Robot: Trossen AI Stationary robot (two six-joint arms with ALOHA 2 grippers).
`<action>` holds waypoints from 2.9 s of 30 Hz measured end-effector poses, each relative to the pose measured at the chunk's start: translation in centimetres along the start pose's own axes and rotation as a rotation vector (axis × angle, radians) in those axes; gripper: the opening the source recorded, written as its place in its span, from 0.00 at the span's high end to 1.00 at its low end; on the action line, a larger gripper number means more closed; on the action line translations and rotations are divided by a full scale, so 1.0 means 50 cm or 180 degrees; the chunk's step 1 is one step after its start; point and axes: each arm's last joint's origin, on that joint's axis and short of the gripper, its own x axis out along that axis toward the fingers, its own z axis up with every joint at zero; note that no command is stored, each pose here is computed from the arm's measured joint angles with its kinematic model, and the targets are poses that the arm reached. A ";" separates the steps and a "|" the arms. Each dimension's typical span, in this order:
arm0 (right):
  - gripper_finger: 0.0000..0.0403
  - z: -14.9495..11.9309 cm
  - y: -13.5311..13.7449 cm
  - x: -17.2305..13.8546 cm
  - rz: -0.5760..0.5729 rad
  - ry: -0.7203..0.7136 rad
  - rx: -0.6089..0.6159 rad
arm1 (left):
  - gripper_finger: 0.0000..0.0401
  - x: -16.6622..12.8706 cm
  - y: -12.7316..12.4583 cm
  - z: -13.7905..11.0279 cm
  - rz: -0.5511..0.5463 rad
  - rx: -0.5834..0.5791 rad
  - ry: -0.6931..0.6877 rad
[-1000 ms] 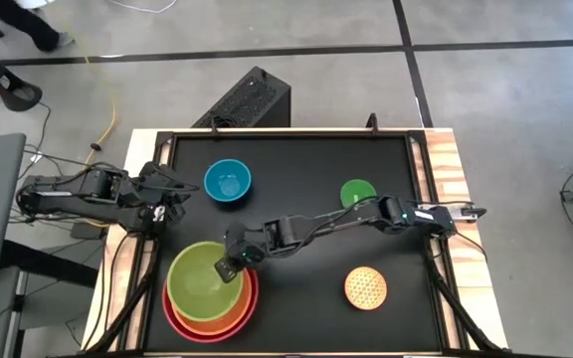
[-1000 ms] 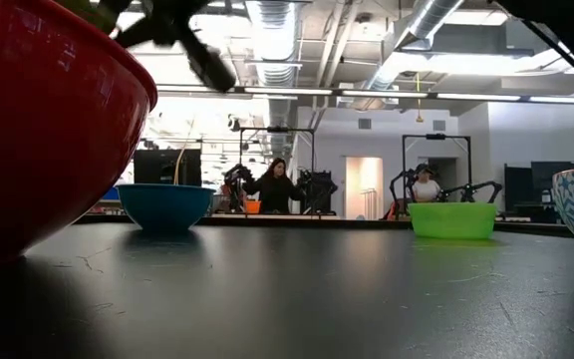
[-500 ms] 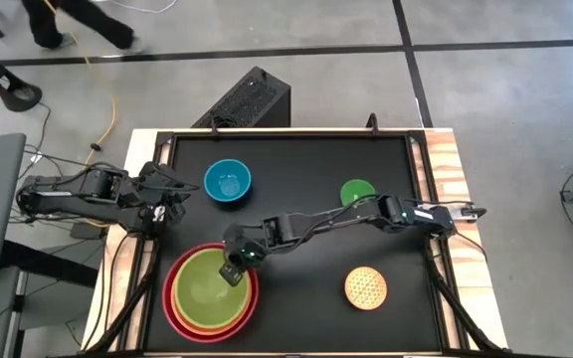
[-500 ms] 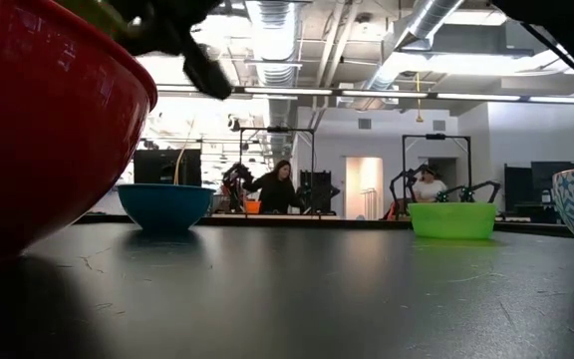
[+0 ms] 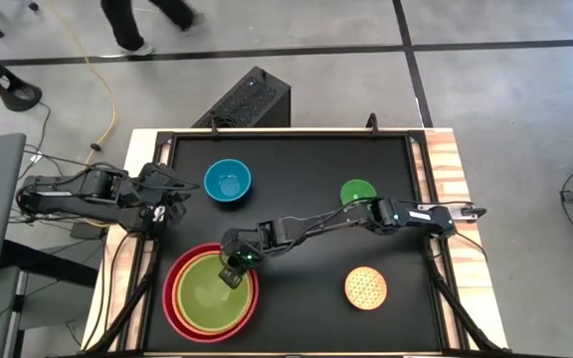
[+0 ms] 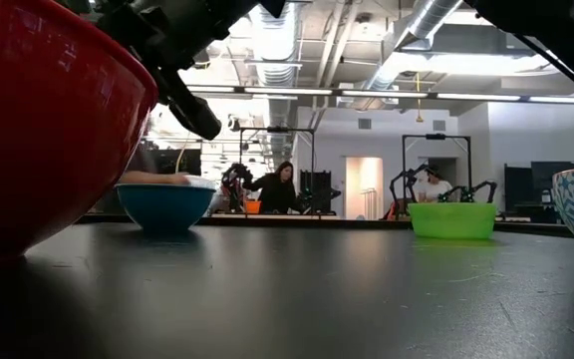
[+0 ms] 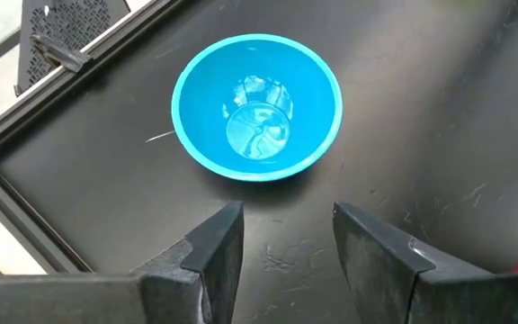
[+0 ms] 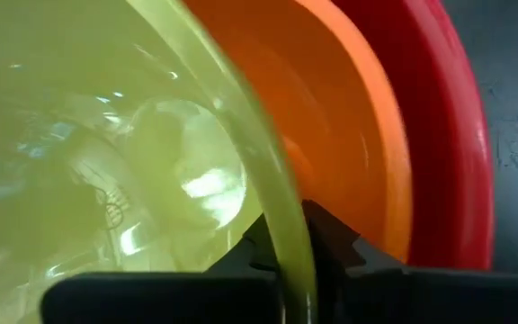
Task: Nest bowls inside each other
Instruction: Stack the light green bowl on top of the orange bowl
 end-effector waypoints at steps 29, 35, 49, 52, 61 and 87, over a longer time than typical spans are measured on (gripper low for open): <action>0.54 0.054 0.013 -0.057 0.0135 -0.0222 -0.0025 | 0.60 0.000 0.001 -0.001 0.0006 0.0176 0.0012; 0.54 0.045 0.023 -0.054 0.0211 -0.0156 -0.0129 | 0.60 0.000 0.001 -0.001 0.0011 0.0182 0.0021; 0.42 0.050 0.022 -0.056 0.0297 -0.0142 -0.0211 | 0.60 0.000 -0.001 -0.002 -0.0084 0.0173 0.0074; 0.39 0.055 0.020 -0.060 0.0339 -0.0135 -0.0228 | 0.60 0.000 -0.001 -0.002 -0.0096 0.0161 0.0077; 0.38 0.087 0.007 -0.099 0.0311 -0.0212 -0.0193 | 0.60 0.000 -0.001 -0.002 -0.0101 0.0080 0.0081; 0.99 0.083 -0.023 -0.056 0.0484 0.0036 -0.0506 | 0.60 0.000 0.000 -0.001 -0.0040 0.0171 0.0038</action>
